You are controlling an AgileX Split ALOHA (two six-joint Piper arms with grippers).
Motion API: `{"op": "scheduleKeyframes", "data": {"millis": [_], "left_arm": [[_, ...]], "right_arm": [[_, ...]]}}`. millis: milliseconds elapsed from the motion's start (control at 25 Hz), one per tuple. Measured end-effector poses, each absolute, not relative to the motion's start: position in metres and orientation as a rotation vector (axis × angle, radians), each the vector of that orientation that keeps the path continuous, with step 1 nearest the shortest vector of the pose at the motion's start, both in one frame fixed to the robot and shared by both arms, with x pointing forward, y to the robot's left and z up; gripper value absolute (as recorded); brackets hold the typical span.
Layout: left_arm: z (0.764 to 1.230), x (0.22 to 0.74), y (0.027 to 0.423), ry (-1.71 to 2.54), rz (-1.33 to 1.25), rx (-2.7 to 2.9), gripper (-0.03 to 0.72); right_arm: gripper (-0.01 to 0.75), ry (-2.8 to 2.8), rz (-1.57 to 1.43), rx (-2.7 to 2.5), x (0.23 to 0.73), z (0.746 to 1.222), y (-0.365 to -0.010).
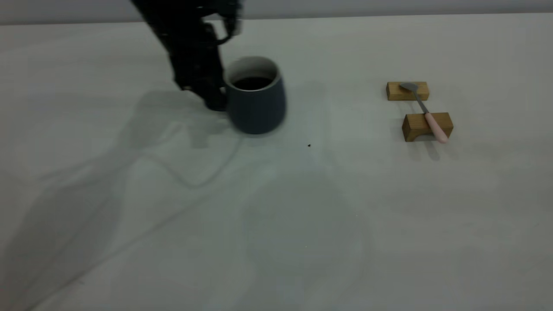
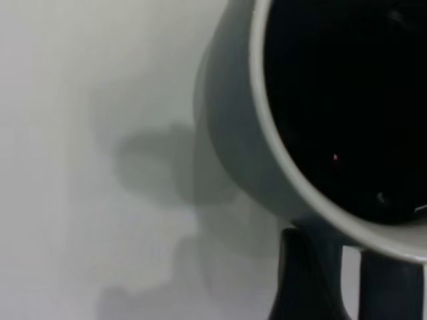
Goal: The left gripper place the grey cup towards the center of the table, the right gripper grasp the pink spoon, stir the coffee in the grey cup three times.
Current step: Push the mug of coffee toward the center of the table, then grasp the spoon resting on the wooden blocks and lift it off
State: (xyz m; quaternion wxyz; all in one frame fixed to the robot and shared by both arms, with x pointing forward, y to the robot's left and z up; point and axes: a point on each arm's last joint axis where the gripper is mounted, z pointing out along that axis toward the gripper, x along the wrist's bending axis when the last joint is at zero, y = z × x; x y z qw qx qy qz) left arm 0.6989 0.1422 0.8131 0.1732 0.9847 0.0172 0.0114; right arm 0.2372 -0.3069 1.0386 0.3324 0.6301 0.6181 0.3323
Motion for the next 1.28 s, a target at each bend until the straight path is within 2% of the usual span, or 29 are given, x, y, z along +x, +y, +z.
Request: {"op": "scheduleKeyframes", "data": {"millis": [240,440,520,680,1040,1160,1280], "left_arm": [[0.814,0.693,0.115,0.04,0.068,2.765,0.519],[0.842,0.692,0.13,0.143,0.008,2.857,0.519],[0.874,0.689,0.144,0.243,-0.022,2.923,0.519],[0.965,0.671,0.161,0.576,-0.017,2.938,0.519],[1.155,0.594,0.186,1.136,0.363,2.481,0.519],[1.193,0.554,0.198,1.227,0.417,2.337,0.519],[1.203,0.506,0.212,1.296,0.41,2.271,0.519]], "right_arm": [[0.238,1.615,0.868,1.646,0.237,1.039,-0.307],[0.238,1.615,0.868,1.646,0.237,1.039,-0.307],[0.238,1.615,0.868,1.646,0.237,1.039,-0.307],[0.238,1.615,0.868,1.646,0.237,1.039,-0.307],[0.238,1.615,0.868,1.646,0.237,1.039,-0.307],[0.238,1.615,0.868,1.646,0.237,1.039,-0.307],[0.238,1.615,0.868,1.646,0.237,1.039,-0.307]]}}
